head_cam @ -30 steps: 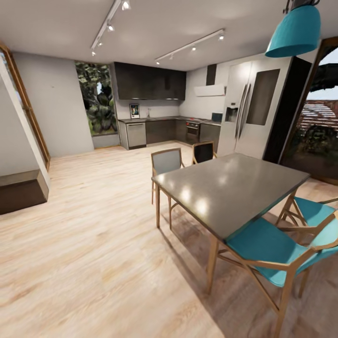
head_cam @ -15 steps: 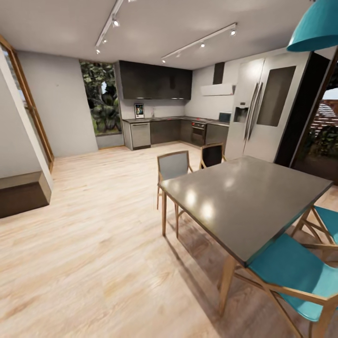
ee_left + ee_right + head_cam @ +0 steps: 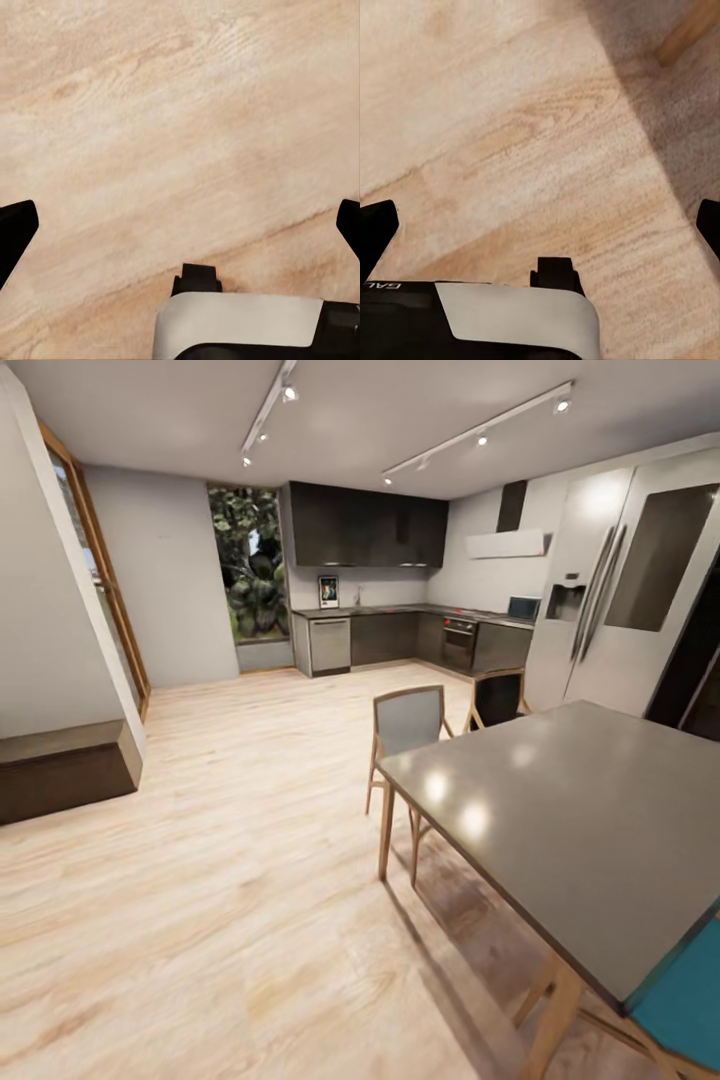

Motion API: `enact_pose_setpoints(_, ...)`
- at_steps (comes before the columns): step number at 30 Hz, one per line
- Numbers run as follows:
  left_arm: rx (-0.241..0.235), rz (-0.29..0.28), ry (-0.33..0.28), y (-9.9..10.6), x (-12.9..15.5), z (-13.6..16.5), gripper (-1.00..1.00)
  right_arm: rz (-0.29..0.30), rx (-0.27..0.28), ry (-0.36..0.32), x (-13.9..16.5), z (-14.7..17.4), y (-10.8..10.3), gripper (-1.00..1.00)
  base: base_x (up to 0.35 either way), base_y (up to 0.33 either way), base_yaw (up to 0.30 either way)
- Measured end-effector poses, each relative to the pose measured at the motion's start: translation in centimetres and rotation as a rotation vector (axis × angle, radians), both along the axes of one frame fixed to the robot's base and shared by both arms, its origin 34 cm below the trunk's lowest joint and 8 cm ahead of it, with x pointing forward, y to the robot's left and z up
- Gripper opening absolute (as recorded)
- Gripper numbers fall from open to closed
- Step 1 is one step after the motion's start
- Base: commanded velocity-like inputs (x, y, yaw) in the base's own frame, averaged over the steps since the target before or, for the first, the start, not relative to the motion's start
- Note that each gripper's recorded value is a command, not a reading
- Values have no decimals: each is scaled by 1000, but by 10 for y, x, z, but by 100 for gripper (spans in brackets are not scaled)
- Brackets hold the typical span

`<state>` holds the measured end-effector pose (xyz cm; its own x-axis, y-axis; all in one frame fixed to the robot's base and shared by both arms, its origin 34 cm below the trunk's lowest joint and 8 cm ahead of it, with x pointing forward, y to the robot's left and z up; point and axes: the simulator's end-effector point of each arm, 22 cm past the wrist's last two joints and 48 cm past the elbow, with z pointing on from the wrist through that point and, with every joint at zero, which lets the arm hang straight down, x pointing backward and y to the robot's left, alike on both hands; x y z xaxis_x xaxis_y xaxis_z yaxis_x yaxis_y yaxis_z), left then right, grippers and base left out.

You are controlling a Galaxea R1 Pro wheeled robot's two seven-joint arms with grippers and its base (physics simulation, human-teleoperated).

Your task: Pick up the poster from the kitchen countertop and hang it on one of the wall nails in the kitchen.

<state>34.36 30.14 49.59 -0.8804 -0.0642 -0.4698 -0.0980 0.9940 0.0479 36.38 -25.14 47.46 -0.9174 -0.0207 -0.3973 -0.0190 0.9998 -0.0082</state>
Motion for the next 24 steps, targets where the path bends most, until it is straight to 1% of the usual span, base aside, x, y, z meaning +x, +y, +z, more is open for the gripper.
enact_pose_setpoints(11, 0, 1, 11, 0, -4, -2, 100, 0, 0, 11, -4, -2, 0, 100, 331, 174, 220)
enact_pose_setpoints(15, 0, 1, 13, 0, -4, -3, 100, 0, 1, 14, -5, -3, 0, 100, 331, 174, 76)
enact_pose_setpoints(24, 0, 1, 13, 0, -4, -3, 100, 1, 0, 15, -5, -3, -1, 100, 331, 175, 12)
